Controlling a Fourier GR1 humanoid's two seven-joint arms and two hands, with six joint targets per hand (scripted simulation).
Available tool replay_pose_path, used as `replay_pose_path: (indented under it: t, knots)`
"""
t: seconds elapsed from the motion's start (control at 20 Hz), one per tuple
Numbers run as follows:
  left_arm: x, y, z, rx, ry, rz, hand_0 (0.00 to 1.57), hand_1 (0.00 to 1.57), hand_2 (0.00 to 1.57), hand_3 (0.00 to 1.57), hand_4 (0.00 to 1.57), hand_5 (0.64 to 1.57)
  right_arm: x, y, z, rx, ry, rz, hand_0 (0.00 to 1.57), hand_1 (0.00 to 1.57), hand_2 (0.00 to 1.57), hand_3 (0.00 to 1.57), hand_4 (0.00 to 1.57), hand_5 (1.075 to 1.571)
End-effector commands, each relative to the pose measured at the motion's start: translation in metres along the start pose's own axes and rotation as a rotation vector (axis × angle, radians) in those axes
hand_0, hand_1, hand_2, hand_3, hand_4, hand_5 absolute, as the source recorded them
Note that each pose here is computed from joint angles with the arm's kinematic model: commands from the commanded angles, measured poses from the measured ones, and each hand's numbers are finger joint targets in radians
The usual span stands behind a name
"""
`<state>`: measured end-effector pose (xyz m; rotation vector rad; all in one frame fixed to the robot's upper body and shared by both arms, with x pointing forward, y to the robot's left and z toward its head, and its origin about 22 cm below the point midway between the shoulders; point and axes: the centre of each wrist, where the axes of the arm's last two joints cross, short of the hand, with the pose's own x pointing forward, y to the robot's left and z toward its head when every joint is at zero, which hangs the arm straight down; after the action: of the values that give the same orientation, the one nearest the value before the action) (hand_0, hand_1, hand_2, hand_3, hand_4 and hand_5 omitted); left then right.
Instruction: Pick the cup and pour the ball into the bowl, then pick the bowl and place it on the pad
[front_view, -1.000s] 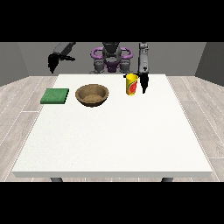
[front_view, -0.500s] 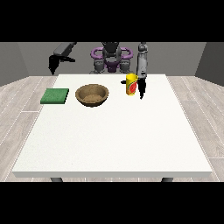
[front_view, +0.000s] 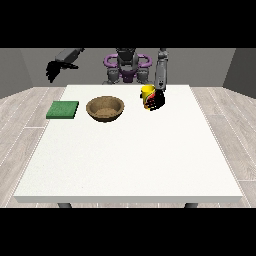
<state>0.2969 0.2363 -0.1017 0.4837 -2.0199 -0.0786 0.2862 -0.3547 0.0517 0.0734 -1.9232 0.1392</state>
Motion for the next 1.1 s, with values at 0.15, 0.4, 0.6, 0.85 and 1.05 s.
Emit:
replay_pose_path:
  t: [0.15,0.4,0.6,0.85,1.05]
  knots:
    - [0.008,-0.030,0.028,-0.185,0.175,-0.160,1.34,1.34,1.57,1.57,1.53,1.304,-0.034,-0.019,0.045,-0.052,0.250,-0.018,0.00,0.00,0.00,0.00,0.00,1.570]
    - [0.018,0.077,-0.099,-0.181,0.115,-0.501,1.44,1.44,1.57,1.57,1.57,1.303,-0.043,-0.005,0.038,-0.080,0.247,-0.041,0.00,0.00,0.00,0.00,0.00,1.569]
    - [0.042,0.065,-0.139,-0.179,0.117,-0.601,1.46,1.46,1.57,1.57,1.57,1.294,-0.045,-0.016,0.040,-0.083,0.247,-0.054,0.00,0.00,0.00,0.00,0.00,1.568]
    - [0.059,0.025,-0.145,-0.235,0.094,-0.661,1.49,1.49,1.57,1.57,1.57,1.274,-0.035,-0.033,0.025,-0.112,0.228,-0.048,0.00,0.00,0.00,0.00,0.00,1.568]
    - [0.078,0.019,-0.167,-0.231,0.059,-0.743,1.49,1.49,1.57,1.57,1.57,1.273,-0.040,-0.035,0.027,-0.106,0.228,-0.046,0.00,0.00,0.00,0.00,0.00,1.569]
